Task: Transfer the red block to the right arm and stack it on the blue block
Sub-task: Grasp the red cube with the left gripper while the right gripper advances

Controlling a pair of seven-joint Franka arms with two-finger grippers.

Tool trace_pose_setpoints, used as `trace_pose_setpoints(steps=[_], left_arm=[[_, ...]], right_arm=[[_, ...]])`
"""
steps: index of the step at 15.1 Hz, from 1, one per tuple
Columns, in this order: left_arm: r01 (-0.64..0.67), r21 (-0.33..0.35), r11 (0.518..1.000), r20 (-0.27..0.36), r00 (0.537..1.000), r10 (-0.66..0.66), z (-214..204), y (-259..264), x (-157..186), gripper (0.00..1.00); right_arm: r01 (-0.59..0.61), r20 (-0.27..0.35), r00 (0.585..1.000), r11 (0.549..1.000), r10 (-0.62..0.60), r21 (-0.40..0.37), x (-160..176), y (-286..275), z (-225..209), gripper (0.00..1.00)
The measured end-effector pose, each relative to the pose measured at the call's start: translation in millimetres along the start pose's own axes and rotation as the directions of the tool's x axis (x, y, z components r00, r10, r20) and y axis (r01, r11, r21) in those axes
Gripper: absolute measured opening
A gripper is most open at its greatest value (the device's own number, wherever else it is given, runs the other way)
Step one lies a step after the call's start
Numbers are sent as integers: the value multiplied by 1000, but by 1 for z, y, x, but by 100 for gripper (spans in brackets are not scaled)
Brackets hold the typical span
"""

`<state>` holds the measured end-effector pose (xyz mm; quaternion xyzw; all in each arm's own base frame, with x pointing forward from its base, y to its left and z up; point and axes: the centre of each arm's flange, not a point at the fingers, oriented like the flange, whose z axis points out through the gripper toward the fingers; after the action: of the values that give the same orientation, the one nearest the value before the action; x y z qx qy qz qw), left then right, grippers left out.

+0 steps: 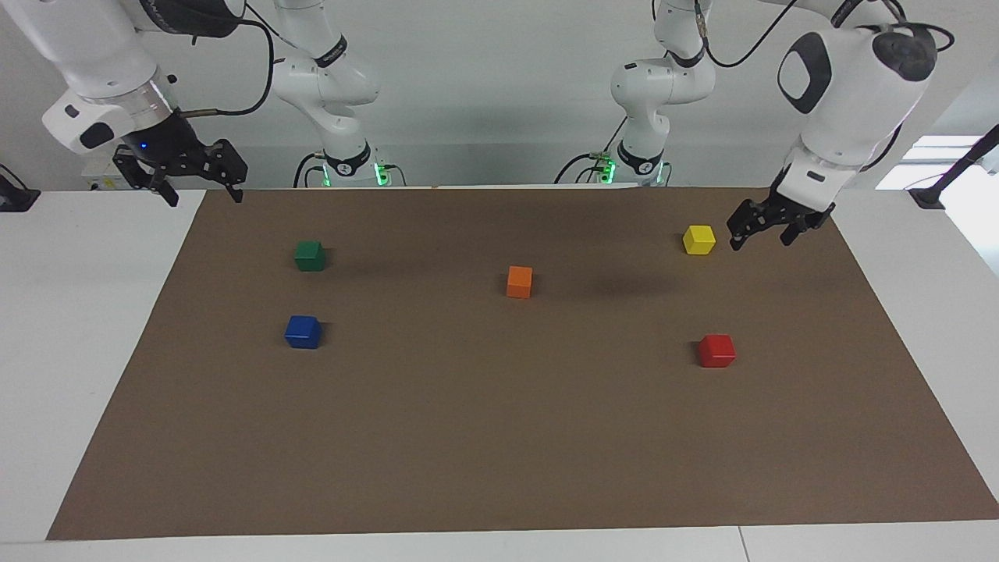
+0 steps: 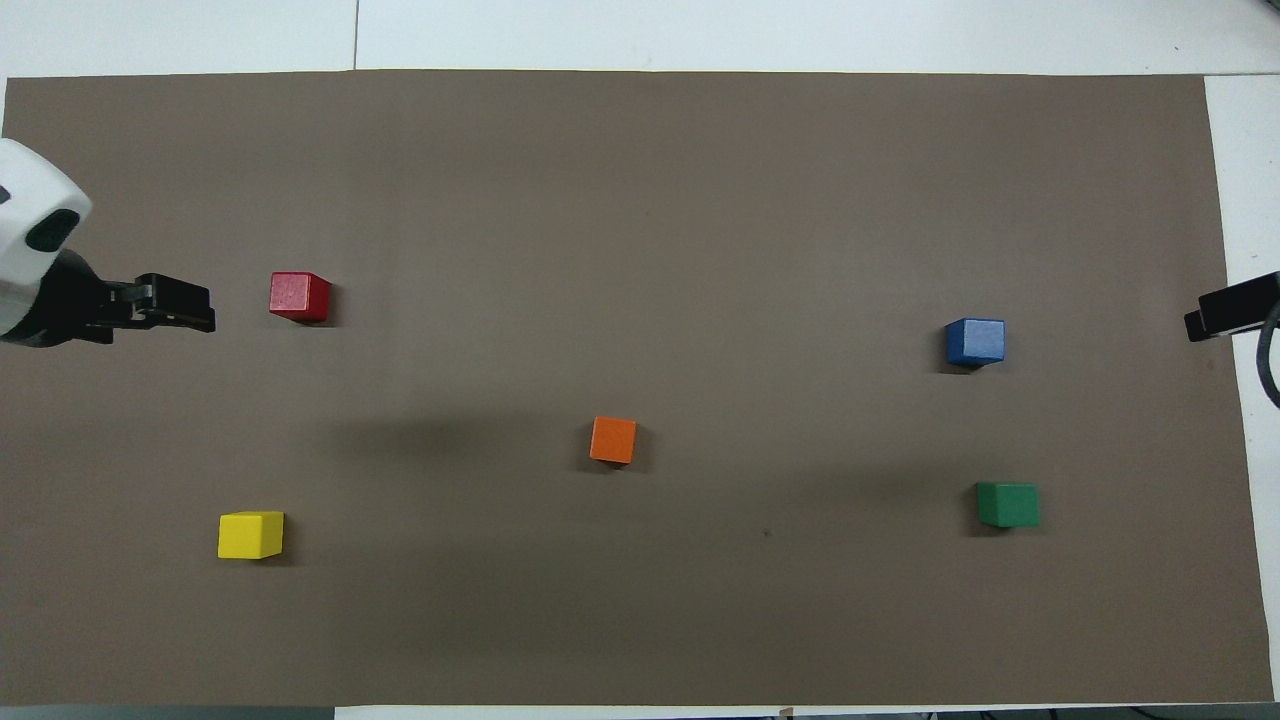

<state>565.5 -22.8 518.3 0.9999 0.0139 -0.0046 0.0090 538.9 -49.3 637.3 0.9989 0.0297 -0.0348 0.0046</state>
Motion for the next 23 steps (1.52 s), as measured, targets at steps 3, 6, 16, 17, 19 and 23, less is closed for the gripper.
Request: trace_pose_setpoints(steps=[3, 6, 16, 17, 19, 23], left_arm=[[-11, -8, 1000, 2, 1000, 11, 66, -2, 31, 100], [-16, -16, 1000, -27, 1000, 16, 123, -4, 58, 100], [-80, 16, 997, -55, 995, 81, 200, 10, 79, 100], [-90, 16, 996, -47, 995, 91, 202, 17, 77, 89], [-97, 16, 995, -27, 995, 97, 205, 26, 74, 62], [91, -40, 995, 53, 995, -89, 196, 28, 72, 55]], right_arm=[[-10, 22, 1000, 998, 9, 57, -5, 1, 15, 100], [-8, 9, 1000, 982, 6, 190, -15, 2, 48, 100], [102, -133, 991, 628, 3, 772, -15, 3, 138, 100], [105, -143, 989, 566, 23, 818, -12, 2, 147, 100], [103, -140, 989, 431, 54, 896, -7, -10, 153, 100], [135, -148, 987, 190, 55, 972, -12, -42, 167, 100]])
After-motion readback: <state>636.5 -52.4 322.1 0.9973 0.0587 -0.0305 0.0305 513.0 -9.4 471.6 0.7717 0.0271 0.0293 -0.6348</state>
